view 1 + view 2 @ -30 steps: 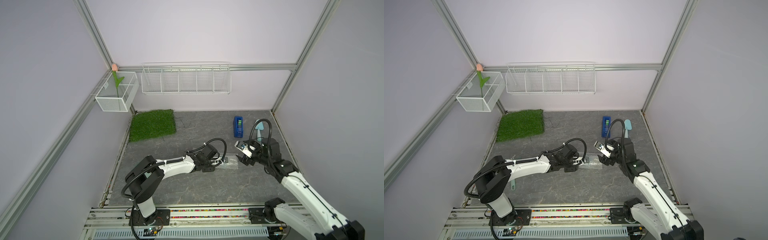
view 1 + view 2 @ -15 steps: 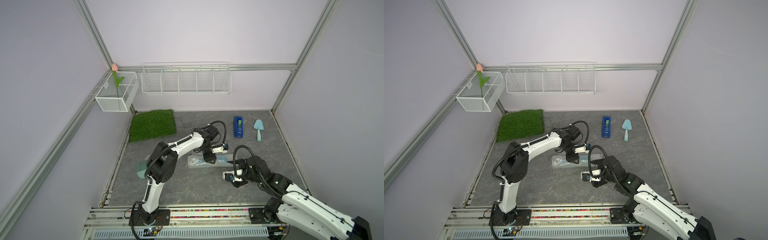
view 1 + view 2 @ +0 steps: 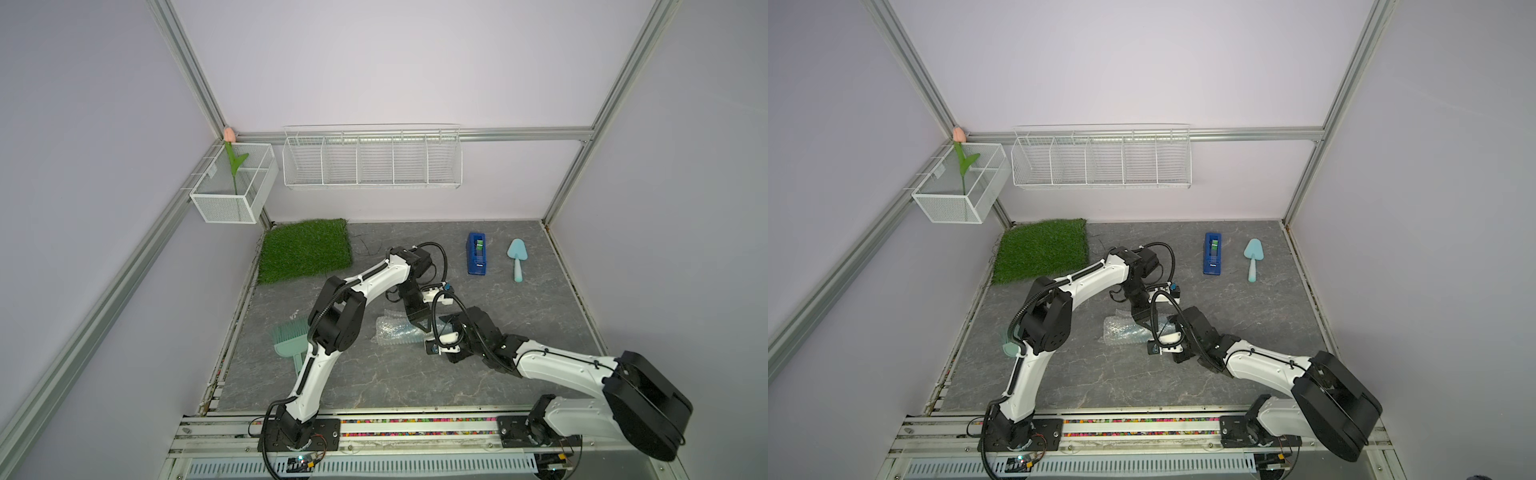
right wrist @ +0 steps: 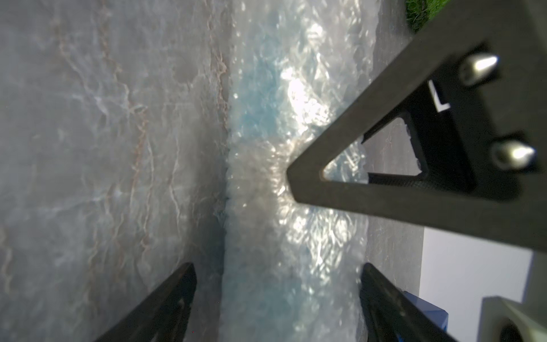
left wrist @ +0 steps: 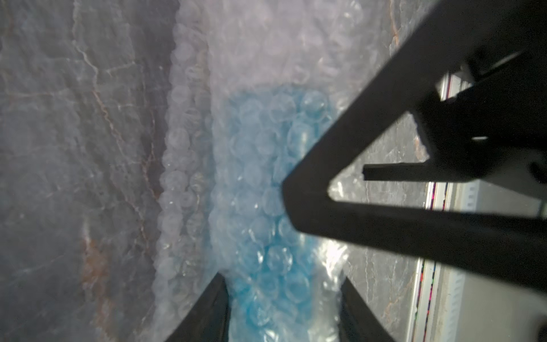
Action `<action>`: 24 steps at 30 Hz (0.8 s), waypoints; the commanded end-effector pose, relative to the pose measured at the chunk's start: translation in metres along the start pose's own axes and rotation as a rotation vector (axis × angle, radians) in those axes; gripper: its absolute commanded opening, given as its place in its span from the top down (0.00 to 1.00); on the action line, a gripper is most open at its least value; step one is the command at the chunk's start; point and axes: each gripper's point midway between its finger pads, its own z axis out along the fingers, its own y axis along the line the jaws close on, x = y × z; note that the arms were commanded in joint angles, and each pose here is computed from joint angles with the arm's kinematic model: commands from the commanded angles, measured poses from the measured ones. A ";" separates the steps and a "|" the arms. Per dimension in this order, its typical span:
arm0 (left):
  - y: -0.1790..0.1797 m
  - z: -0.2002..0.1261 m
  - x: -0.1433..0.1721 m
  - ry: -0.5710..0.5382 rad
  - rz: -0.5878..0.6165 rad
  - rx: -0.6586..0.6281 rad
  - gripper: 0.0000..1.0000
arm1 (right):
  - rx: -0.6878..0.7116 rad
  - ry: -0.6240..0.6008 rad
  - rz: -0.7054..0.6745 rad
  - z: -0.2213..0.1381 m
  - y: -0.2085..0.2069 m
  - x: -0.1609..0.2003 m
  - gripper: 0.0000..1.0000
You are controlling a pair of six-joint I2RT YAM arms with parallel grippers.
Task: Wrap wine bottles in bubble wrap
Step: Wrap the wine bottle in bubble wrap.
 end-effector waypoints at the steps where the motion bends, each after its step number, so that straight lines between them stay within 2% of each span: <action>1: -0.013 0.039 0.056 0.229 -0.111 0.123 0.50 | 0.032 -0.017 0.001 0.005 -0.015 -0.003 0.02; 2: -0.012 0.038 0.057 0.229 -0.112 0.117 0.49 | 0.020 -0.013 0.012 0.007 -0.013 -0.001 0.03; 5: -0.008 0.035 0.056 0.224 -0.114 0.098 0.45 | -0.025 0.016 0.021 0.012 -0.006 0.007 0.19; 12: 0.001 0.025 0.051 0.203 -0.098 0.029 0.31 | -0.134 0.063 0.041 0.015 0.012 0.016 0.44; 15: 0.007 0.018 0.047 0.182 -0.093 -0.025 0.26 | -0.215 0.064 0.072 0.014 0.020 0.017 0.62; 16: 0.009 0.015 0.045 0.173 -0.090 -0.048 0.25 | -0.221 0.069 0.076 0.014 0.022 0.019 0.75; 18: 0.012 0.008 0.042 0.150 -0.084 -0.088 0.22 | -0.212 0.063 0.072 0.015 0.024 0.019 0.92; 24: 0.026 -0.024 0.030 0.066 -0.072 -0.260 0.14 | -0.214 0.070 0.079 0.014 0.025 0.024 0.93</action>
